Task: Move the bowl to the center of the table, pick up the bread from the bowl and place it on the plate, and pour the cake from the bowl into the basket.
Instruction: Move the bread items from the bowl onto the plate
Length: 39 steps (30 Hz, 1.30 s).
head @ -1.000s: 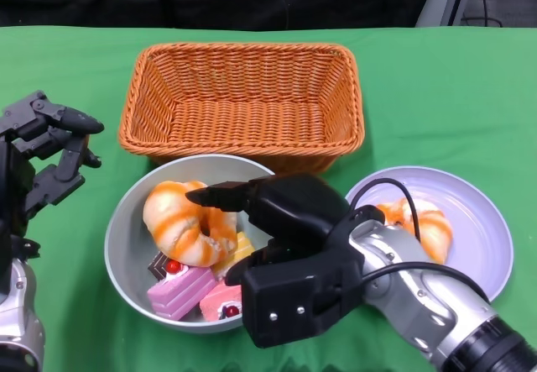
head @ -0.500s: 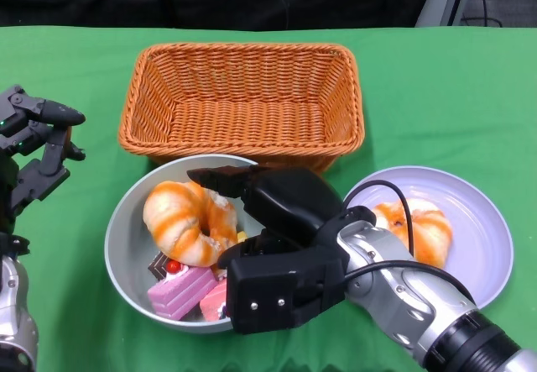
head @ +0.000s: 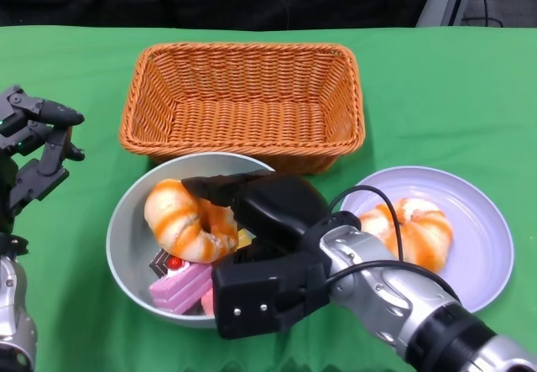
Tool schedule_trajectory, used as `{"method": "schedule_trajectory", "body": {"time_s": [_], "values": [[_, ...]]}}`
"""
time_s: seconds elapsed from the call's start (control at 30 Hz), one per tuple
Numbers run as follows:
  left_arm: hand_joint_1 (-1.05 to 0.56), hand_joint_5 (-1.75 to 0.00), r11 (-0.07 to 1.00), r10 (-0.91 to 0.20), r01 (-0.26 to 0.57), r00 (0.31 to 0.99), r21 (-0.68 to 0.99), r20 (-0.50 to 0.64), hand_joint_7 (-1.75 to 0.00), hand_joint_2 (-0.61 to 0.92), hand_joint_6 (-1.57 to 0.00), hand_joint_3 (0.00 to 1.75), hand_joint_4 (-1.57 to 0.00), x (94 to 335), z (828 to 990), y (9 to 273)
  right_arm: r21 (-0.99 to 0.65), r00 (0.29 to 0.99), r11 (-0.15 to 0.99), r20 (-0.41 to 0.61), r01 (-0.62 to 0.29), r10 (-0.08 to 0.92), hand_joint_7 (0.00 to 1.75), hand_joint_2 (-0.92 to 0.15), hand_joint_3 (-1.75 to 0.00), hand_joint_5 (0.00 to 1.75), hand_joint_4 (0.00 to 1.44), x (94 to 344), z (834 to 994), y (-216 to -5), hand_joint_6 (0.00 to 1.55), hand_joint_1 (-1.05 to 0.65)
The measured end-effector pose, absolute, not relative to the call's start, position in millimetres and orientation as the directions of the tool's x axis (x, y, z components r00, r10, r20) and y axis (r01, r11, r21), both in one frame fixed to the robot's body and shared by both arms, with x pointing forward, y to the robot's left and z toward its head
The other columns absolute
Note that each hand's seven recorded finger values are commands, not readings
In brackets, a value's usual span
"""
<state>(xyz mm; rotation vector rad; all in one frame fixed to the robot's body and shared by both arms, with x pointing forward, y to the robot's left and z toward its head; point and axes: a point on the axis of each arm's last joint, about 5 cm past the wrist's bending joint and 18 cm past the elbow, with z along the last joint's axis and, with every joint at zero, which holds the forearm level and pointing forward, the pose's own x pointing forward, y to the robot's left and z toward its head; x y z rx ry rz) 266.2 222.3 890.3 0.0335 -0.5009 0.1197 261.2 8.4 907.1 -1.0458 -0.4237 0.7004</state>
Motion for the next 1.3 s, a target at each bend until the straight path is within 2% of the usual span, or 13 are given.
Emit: {"method": "schedule_trajectory", "body": {"time_s": [0.5, 0.7, 0.93, 1.07, 1.3], "values": [[-0.10, -1.48, 0.992, 0.084, -0.117, 0.872, 0.038, 0.482, -1.07, 0.79, -0.91, 0.66, -0.91, 265, 890.4, 221, -0.902, 0.711, 0.309, 0.003, -0.301, 0.703, 0.01, -0.92, -0.06, 0.03, 0.32, 266, 897.6, 16, 0.30, -0.96], [-0.11, -1.47, 0.992, 0.095, -0.124, 0.877, 0.031, 0.471, -1.07, 0.78, -0.91, 0.66, -0.91, 264, 889.6, 224, -0.903, 0.711, 0.328, 0.036, -0.278, 0.702, 0.01, -0.92, -0.04, 0.02, 0.32, 265, 896.4, 16, 0.31, -0.94], [-0.12, -1.48, 0.992, 0.100, -0.126, 0.879, 0.025, 0.466, -1.07, 0.77, -0.91, 0.65, -0.91, 265, 889.3, 224, -0.910, 0.710, 0.324, 0.050, -0.257, 0.703, 0.02, -0.91, -0.01, 0.04, 0.40, 264, 895.6, 18, 0.40, -0.88], [-0.12, -1.47, 0.990, 0.105, -0.135, 0.876, 0.030, 0.472, -1.08, 0.77, -0.90, 0.67, -0.89, 264, 889.7, 224, -0.930, 0.706, 0.288, 0.045, -0.230, 0.707, 0.03, -0.89, 0.00, 0.06, 0.50, 261, 893.3, 20, 0.47, -0.77], [-0.11, -1.49, 0.988, 0.114, -0.152, 0.867, 0.038, 0.485, -1.12, 0.77, -0.88, 0.70, -0.88, 264, 890.2, 223, -0.961, 0.709, 0.209, 0.019, -0.182, 0.705, 0.02, -0.88, 0.00, 0.05, 0.55, 258, 889.4, 28, 0.52, -0.73]]}}
